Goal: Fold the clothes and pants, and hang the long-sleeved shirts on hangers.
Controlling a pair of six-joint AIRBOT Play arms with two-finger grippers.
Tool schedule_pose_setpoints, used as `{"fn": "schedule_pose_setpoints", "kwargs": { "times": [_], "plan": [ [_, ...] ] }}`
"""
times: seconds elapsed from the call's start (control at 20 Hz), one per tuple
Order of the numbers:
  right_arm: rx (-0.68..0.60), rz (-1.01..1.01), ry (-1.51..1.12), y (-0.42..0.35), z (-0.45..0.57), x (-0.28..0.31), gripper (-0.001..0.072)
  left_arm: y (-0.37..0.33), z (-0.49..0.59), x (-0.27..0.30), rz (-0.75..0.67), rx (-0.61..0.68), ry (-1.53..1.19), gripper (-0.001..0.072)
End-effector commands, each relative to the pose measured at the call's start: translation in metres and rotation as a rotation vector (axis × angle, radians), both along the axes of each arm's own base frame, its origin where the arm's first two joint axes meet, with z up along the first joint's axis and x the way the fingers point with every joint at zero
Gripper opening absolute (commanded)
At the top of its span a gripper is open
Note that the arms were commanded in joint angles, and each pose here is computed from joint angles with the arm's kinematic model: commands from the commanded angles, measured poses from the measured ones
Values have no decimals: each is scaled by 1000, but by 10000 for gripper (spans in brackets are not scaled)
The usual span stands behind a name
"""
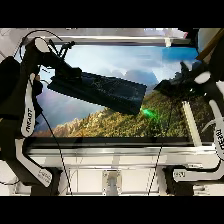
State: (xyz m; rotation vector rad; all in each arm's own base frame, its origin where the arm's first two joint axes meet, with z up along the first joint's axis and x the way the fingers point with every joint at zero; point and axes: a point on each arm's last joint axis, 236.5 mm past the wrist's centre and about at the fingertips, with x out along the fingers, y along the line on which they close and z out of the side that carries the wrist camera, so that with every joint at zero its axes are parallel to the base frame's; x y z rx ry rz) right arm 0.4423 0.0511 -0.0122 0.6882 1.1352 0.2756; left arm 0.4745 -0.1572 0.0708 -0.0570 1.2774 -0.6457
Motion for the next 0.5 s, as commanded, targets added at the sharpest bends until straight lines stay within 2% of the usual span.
{"fn": "schedule_pose_setpoints", "kwargs": {
  "times": [0.0, 0.05, 0.1, 0.45],
  "plan": [
    [340, -99, 71, 34, -32, -7, 650, -1, 2, 6, 15, -6, -24, 20],
    [404, -87, 74, 45, -37, -3, 694, -1, 2, 6, 15, -6, -24, 20],
    [427, -94, 87, 51, -45, 1, 694, -1, 2, 6, 15, -6, -24, 20],
    [279, -112, 85, 77, -78, 29, 678, -6, 5, 2, 17, -34, -3, 20]
  ]
}}
